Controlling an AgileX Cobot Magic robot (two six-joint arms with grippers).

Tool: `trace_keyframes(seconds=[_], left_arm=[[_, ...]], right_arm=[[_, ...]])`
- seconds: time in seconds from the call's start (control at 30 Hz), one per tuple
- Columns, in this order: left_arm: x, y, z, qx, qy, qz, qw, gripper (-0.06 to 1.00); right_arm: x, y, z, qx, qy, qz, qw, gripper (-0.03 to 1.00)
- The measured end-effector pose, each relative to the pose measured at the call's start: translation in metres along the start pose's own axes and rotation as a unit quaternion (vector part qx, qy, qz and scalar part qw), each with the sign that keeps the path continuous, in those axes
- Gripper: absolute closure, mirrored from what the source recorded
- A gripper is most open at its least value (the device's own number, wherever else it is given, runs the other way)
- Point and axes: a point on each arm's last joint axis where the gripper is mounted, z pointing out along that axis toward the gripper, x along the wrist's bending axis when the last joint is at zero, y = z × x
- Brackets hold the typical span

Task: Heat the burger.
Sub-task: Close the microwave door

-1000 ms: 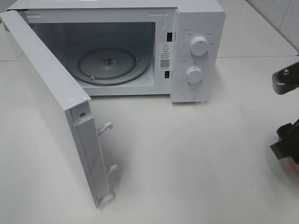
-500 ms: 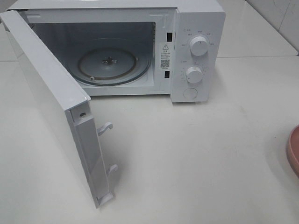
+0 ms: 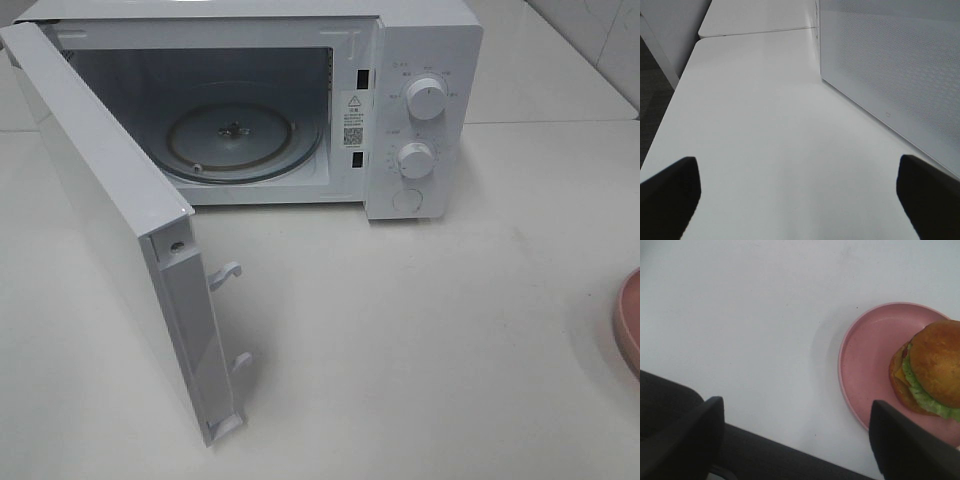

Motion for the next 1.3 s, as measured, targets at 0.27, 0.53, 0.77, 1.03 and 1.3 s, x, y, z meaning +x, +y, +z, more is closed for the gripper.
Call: trace_keyframes(seconds=[0.27,0.53,0.77,1.03,1.3], left_arm=[[0.0,0.0,0.0,0.0,0.0,0.0,1.0,-0.05],[0.0,0.0,0.0,0.0,0.0,0.0,1.0,-0.05],[0.0,0.0,0.0,0.0,0.0,0.0,1.0,-0.05],[0.0,0.0,0.0,0.0,0.0,0.0,1.0,-0.05],[0.0,0.0,0.0,0.0,0.0,0.0,1.0,-0.05]], right_arm=[[-0.003,-0.014,-0.011,-0.033,0.0,0.009,0.999,0.2],[-0.004,-0.026,-0.016,-0.051,-0.007,0.04,0.998,0.2],[-0.006,-0.036,-0.025,-0.078,-0.037,0.083,0.993,0.2],[-0.002,-0.048,-0.043,-0.167,-0.068,0.136,0.974,0.2],[0.0,-0.05,-0.048,-0.201,-0.101,0.147,0.963,0.2]])
